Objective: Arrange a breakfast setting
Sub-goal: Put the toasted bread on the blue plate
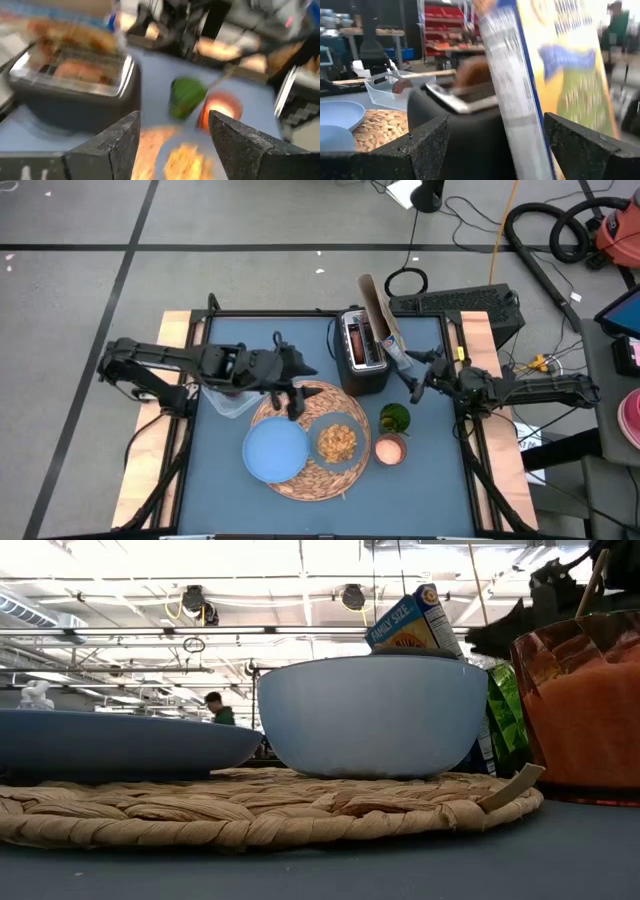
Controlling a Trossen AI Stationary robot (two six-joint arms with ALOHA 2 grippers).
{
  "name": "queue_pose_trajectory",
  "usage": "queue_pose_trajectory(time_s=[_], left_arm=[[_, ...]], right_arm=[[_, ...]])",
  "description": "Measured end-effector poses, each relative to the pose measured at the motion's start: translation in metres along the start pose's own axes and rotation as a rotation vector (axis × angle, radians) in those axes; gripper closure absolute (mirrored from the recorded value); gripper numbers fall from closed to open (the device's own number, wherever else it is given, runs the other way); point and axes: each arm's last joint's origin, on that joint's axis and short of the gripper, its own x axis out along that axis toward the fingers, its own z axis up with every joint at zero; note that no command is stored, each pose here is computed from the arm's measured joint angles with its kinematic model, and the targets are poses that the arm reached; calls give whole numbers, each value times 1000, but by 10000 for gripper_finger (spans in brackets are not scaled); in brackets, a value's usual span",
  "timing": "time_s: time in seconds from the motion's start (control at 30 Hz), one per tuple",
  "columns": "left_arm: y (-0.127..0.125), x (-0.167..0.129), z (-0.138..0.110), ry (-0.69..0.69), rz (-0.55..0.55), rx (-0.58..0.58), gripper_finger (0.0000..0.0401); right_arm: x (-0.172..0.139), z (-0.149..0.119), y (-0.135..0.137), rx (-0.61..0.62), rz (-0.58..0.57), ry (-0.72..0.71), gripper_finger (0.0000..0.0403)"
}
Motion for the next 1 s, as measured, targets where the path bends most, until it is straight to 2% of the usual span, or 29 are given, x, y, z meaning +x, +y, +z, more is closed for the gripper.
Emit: queue_pose_trajectory(time_s=[0.07, 0.13, 0.3, 0.43, 0.57, 0.73, 1.0], left_arm=[[-2, 6, 1, -16, -5, -12, 162], [-6, 16, 5, -78, -24, -46, 162], [-11, 34, 11, -175, -22, -88, 162], [-9, 51, 11, -225, 42, -118, 162], [3, 71, 12, -276, 143, -199, 162], [28, 93, 11, -293, 244, -315, 162], [72, 126, 7, -281, 359, -388, 162]], right_arm=[[0, 7, 1, -78, 25, -69, 90], [-2, 15, 0, -98, 43, -146, 90], [-4, 23, -1, -36, 41, -224, 90], [-6, 27, 0, -29, 82, -271, 90], [-9, 35, 0, -32, 123, -352, 90], [-12, 42, -2, -29, 109, -428, 90], [-12, 42, -2, -41, 105, -435, 90]])
